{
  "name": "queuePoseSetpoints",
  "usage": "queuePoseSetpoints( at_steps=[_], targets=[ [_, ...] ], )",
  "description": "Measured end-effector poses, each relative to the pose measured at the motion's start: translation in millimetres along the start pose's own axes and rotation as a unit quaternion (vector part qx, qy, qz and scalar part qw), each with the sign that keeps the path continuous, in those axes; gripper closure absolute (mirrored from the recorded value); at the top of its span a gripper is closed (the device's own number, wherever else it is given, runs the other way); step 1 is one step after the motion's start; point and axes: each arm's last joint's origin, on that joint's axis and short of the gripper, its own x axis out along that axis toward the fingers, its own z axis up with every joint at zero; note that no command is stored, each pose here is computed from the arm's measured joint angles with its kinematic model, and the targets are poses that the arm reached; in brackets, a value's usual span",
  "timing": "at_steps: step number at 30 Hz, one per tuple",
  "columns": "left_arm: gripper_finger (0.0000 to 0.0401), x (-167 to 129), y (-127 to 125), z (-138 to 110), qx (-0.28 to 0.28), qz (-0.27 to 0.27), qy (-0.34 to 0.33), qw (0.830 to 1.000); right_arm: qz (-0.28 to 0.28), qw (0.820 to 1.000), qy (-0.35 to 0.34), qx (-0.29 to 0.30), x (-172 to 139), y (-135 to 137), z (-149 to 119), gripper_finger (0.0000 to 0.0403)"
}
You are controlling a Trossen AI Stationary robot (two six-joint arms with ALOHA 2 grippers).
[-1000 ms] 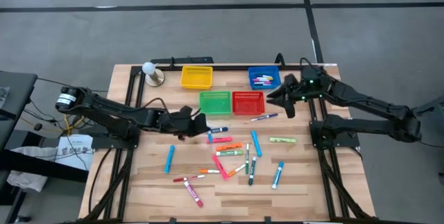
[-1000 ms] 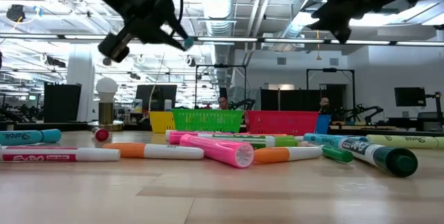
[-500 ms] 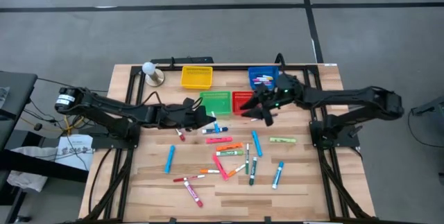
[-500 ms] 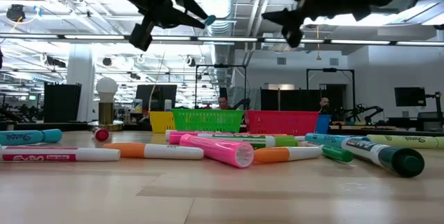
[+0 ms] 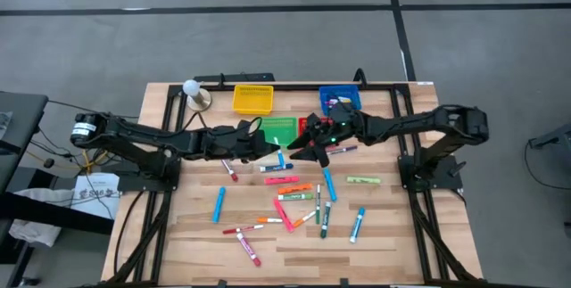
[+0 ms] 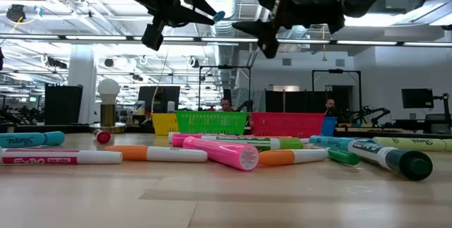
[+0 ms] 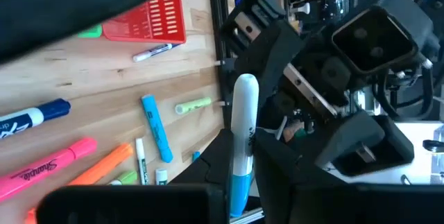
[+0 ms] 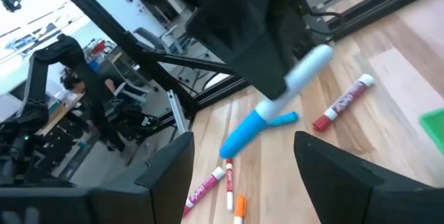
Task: Pick & Place Markers
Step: Put the blue highlighter into the blue bin
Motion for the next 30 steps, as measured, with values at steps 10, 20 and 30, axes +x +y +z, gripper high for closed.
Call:
queuePoseSetpoints(
  at_steps=[10,20,30],
  targets=[
    [0.0358,0,0,1,0.01,-0.002,-0.002,1.0,0.007,1.0,0.013,0.019,17,-11,6,0.0163],
    [0.0359,0,-1,2,0.011,-0.003,-0.005,1.0,0.016,0.999,0.025,0.021,31,-15,6,0.0163],
    [0.0358,0,0,3,0.01,-0.002,-0.011,1.0,0.0,1.0,0.013,0.018,32,-13,7,0.0214]
  ],
)
